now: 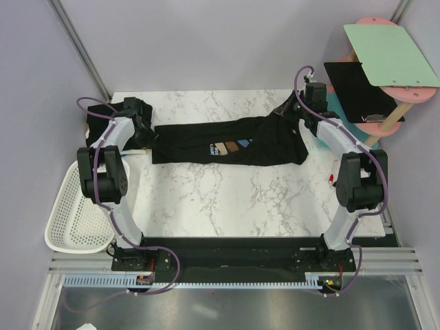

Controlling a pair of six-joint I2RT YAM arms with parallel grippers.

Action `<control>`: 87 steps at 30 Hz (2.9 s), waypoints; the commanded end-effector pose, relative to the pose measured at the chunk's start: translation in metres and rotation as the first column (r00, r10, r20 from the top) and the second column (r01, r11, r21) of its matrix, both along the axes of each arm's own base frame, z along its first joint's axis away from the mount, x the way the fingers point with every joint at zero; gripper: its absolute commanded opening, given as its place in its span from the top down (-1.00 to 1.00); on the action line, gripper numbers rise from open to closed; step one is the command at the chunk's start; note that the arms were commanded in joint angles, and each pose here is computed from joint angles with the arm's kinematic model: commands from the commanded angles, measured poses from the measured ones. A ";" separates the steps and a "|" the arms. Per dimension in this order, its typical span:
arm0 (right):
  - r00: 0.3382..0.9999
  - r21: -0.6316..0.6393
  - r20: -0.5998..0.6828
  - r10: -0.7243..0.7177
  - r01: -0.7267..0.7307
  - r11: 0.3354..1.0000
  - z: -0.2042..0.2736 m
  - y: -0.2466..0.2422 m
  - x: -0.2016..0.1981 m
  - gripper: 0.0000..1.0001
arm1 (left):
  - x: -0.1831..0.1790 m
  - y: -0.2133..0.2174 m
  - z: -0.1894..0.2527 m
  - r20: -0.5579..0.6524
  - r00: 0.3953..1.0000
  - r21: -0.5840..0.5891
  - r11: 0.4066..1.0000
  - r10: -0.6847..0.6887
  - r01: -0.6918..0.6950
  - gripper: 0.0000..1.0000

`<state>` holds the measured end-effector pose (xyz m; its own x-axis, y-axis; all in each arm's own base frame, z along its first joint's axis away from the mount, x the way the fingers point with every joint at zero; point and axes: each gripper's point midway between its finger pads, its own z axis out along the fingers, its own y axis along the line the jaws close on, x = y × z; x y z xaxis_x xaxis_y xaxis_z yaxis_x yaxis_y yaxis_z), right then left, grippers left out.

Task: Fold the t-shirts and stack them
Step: Fold the other side of the tshirt into a rectangle

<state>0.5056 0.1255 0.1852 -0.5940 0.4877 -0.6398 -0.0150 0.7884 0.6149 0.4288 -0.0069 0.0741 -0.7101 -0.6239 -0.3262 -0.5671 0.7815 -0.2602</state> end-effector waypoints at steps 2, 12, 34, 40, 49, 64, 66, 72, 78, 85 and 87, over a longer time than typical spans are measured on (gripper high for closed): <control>0.999 0.040 0.042 -0.005 0.004 0.999 0.002 0.003 0.039 0.98 | 0.018 -0.002 0.004 0.020 0.999 -0.042 0.998 -0.042 0.043 0.96; 0.995 0.022 -0.042 -0.087 0.087 0.996 -0.060 -0.011 0.091 0.93 | 0.037 -0.003 -0.009 0.002 0.999 -0.090 0.995 -0.046 0.046 0.95; 0.992 -0.020 -0.126 0.017 -0.020 1.000 -0.066 -0.007 0.032 -0.18 | 0.047 -0.005 -0.008 0.017 0.998 -0.096 0.993 -0.066 0.067 0.91; 0.984 -0.053 -0.175 0.023 -0.033 0.998 -0.076 -0.011 0.008 -0.11 | 0.046 -0.003 -0.011 0.009 0.998 -0.091 0.994 -0.063 0.064 0.91; 0.966 -0.058 -0.256 0.039 -0.056 0.997 -0.121 -0.006 0.001 -0.07 | 0.044 -0.004 -0.014 0.002 0.998 -0.093 0.993 -0.067 0.066 0.91; 0.967 -0.043 -0.246 0.062 -0.075 0.996 -0.131 0.016 0.009 0.65 | 0.044 -0.002 -0.015 -0.001 0.998 -0.081 0.994 -0.066 0.066 0.91; 0.975 -0.043 -0.211 0.068 -0.078 0.996 -0.116 0.019 0.012 0.79 | 0.044 -0.002 -0.015 -0.001 0.998 -0.082 0.995 -0.065 0.065 0.91; 0.990 -0.027 -0.130 0.061 -0.065 0.997 -0.078 0.023 0.025 0.81 | 0.043 -0.001 -0.016 -0.003 0.998 -0.076 0.995 -0.064 0.064 0.91; 0.994 0.027 -0.087 0.069 -0.067 0.997 -0.064 0.033 0.051 0.80 | 0.044 0.000 -0.015 -0.002 0.998 -0.073 0.995 -0.063 0.062 0.91; 0.994 0.086 -0.064 0.087 -0.081 0.993 -0.080 0.051 0.093 0.76 | 0.044 -0.001 -0.016 -0.003 0.998 -0.076 0.995 -0.064 0.064 0.91; 0.995 0.100 -0.029 0.092 -0.088 0.991 -0.071 0.056 0.108 0.73 | 0.044 -0.001 -0.018 -0.006 0.998 -0.077 0.995 -0.064 0.063 0.91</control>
